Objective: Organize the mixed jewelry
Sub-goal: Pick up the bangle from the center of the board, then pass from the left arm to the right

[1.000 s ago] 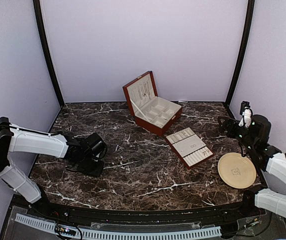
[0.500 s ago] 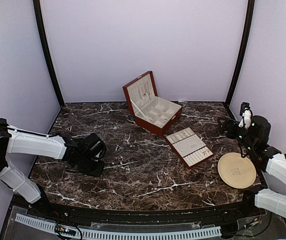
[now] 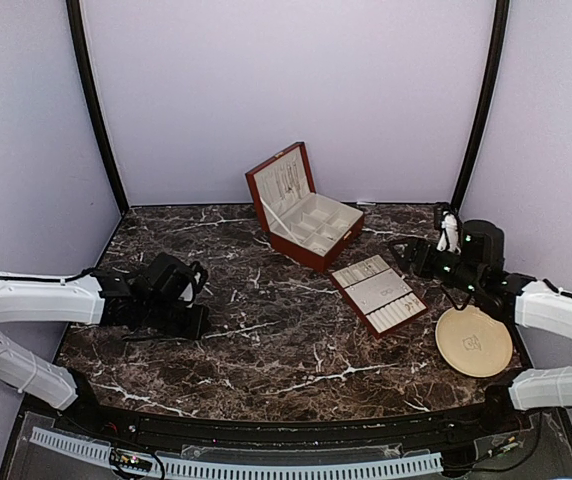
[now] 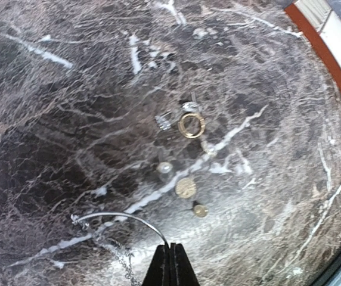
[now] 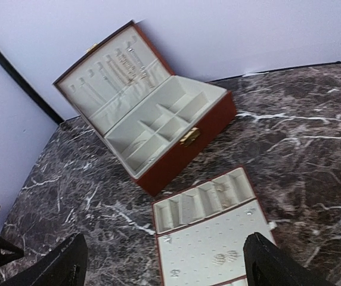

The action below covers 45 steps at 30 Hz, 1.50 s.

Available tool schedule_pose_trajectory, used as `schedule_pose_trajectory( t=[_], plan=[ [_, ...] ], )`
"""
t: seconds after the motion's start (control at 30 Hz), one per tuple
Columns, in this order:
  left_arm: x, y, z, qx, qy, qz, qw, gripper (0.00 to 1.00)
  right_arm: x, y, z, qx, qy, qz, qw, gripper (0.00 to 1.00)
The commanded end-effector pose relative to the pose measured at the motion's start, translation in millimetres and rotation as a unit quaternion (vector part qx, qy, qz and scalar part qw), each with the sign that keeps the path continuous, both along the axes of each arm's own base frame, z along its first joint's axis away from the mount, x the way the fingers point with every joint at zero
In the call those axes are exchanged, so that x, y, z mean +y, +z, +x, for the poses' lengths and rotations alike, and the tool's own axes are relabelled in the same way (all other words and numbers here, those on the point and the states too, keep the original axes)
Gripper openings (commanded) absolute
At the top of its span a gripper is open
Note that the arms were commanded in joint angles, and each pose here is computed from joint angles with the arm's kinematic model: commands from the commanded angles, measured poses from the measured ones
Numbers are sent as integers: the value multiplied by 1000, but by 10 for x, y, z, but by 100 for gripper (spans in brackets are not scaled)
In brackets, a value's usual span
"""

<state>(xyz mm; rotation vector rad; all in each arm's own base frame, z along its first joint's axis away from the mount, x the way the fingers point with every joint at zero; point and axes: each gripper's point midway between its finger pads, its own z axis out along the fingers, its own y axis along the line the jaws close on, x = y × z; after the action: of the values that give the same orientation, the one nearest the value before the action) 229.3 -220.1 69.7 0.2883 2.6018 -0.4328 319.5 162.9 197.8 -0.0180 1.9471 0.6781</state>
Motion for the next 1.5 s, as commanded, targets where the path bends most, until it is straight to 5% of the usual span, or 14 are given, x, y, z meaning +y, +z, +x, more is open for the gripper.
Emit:
schedule_pose_trajectory(
  t=[0.0,0.3,0.6,0.83,1.13,1.47],
  plan=[
    [-127,121,-18,-19,-26,-42,999,0,493,104,25,5,44,12,999,92],
    [-415,449,-97,-58,-99,-133,985,0,1708,57,-134,25,193,45,980,90],
    [-652,874,-245,-144,-204,-207,946,0,2476,37,-441,112,306,99,940,81],
    [-767,1023,-209,-185,-240,-201,932,0,2820,84,-692,157,370,134,906,71],
    [-940,994,-223,-187,-265,-192,926,0,2981,-32,-786,173,385,120,898,56],
    [-1013,1002,-229,-188,-269,-199,923,0,3148,-156,-900,194,411,102,885,51]
  ],
)
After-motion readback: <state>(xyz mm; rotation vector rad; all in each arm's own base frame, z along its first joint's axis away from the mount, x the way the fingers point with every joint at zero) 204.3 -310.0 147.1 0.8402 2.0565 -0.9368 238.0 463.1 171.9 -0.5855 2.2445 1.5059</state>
